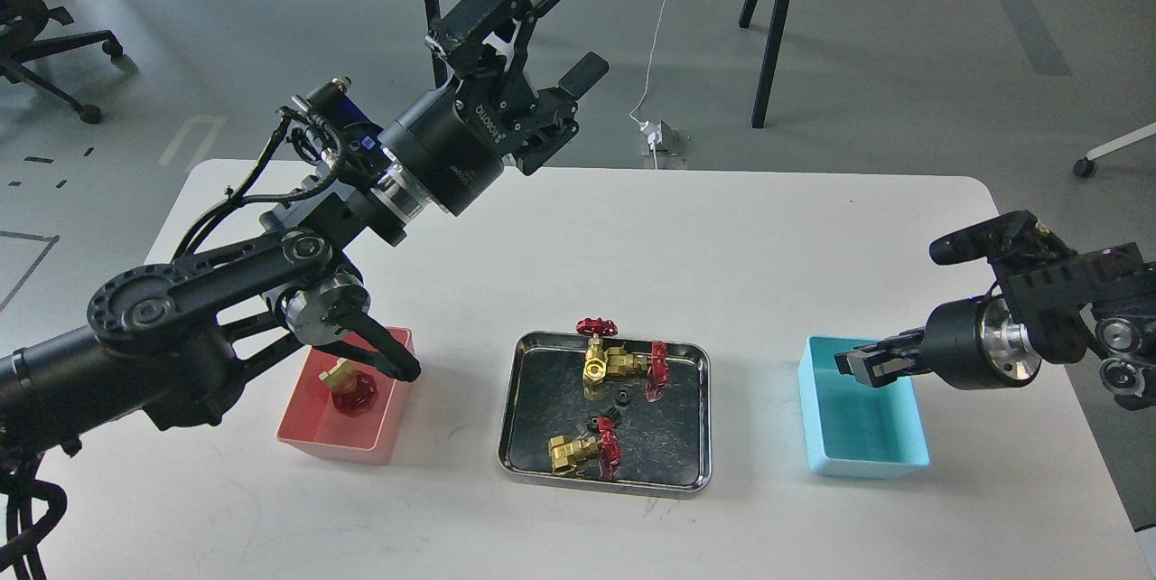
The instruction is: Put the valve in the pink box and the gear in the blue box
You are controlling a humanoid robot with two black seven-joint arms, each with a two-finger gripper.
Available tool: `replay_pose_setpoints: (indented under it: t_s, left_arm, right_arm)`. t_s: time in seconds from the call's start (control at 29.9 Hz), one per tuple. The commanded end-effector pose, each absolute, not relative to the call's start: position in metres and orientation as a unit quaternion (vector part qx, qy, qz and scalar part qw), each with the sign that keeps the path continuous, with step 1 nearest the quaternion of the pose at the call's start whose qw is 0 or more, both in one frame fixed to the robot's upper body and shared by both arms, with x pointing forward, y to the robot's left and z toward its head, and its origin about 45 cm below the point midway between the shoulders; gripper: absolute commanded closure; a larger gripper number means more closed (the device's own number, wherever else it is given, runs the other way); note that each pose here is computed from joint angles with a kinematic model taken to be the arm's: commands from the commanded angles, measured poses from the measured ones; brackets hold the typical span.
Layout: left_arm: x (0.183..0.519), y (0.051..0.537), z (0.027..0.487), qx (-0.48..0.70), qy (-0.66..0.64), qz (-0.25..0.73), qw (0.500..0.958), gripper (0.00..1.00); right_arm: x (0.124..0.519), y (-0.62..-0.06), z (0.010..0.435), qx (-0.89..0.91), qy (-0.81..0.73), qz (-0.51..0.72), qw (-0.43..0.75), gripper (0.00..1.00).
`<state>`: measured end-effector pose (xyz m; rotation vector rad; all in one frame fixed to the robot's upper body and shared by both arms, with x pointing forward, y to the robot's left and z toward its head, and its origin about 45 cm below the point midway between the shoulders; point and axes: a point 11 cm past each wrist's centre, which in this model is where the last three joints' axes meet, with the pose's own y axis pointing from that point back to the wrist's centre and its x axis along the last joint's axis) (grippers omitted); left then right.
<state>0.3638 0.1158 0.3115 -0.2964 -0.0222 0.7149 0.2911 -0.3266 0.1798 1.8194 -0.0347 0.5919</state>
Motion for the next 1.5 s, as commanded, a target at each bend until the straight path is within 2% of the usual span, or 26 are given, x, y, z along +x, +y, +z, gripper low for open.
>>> replay_pose_setpoints:
  t_s: [0.0,0.1,0.13,0.2,0.4,0.5,0.6,0.74,0.84,0.94,1.0,1.14,1.47]
  left_arm:
    - [0.363,0.115,0.311,-0.144,-0.010,0.348,0.926,0.08]
    - [0.364,0.116,0.308,-0.142,-0.009,0.351,0.926,0.08]
    - [0.365,0.118,0.307,-0.140,-0.008,0.354,0.925,0.08]
    - [0.367,0.119,0.305,-0.138,-0.009,0.357,0.924,0.08]
    - [0.367,0.127,0.287,-0.124,0.005,0.371,0.920,0.08]
    - [0.372,0.132,0.286,-0.120,0.003,0.379,0.917,0.08]
    - [0.385,0.137,0.297,-0.119,-0.015,0.384,0.915,0.08]
    - [0.410,0.139,0.334,-0.126,-0.051,0.356,0.924,0.09]
    - [0.432,0.151,0.357,-0.151,-0.029,0.344,0.926,0.08]
    - [0.455,0.174,0.377,-0.189,0.005,0.333,0.924,0.08]
    - [0.471,0.194,0.379,-0.208,0.021,0.354,0.912,0.08]
    - [0.491,0.204,0.361,-0.208,0.034,0.399,0.892,0.07]
    - [0.495,0.208,0.331,-0.202,0.059,0.425,0.880,0.02]
  right_arm:
    - [0.289,-0.327,0.175,0.781,-0.026,0.252,0.571,0.78]
    - [0.290,-0.328,0.176,0.781,-0.030,0.254,0.571,0.55]
    - [0.290,-0.328,0.176,0.781,-0.030,0.253,0.571,0.44]
    - [0.289,-0.329,0.174,0.781,-0.032,0.251,0.572,0.00]
    - [0.300,-0.327,0.181,0.784,-0.066,0.262,0.558,0.00]
    - [0.336,-0.320,0.211,0.782,-0.163,0.305,0.519,0.00]
    - [0.384,-0.303,0.262,0.807,-0.330,0.267,0.411,0.00]
    - [0.440,-0.310,0.342,0.827,-0.509,0.121,0.204,0.00]
    - [0.460,-0.315,0.386,0.839,-0.536,0.057,0.079,0.00]
    - [0.461,-0.321,0.418,0.869,-0.494,0.030,-0.002,0.00]
    - [0.459,-0.330,0.423,0.889,-0.456,0.008,-0.037,0.00]
    - [0.473,-0.366,0.411,0.856,-0.511,-0.031,-0.077,0.00]
    - [0.487,-0.313,0.379,0.867,-0.476,-0.085,-0.118,0.00]
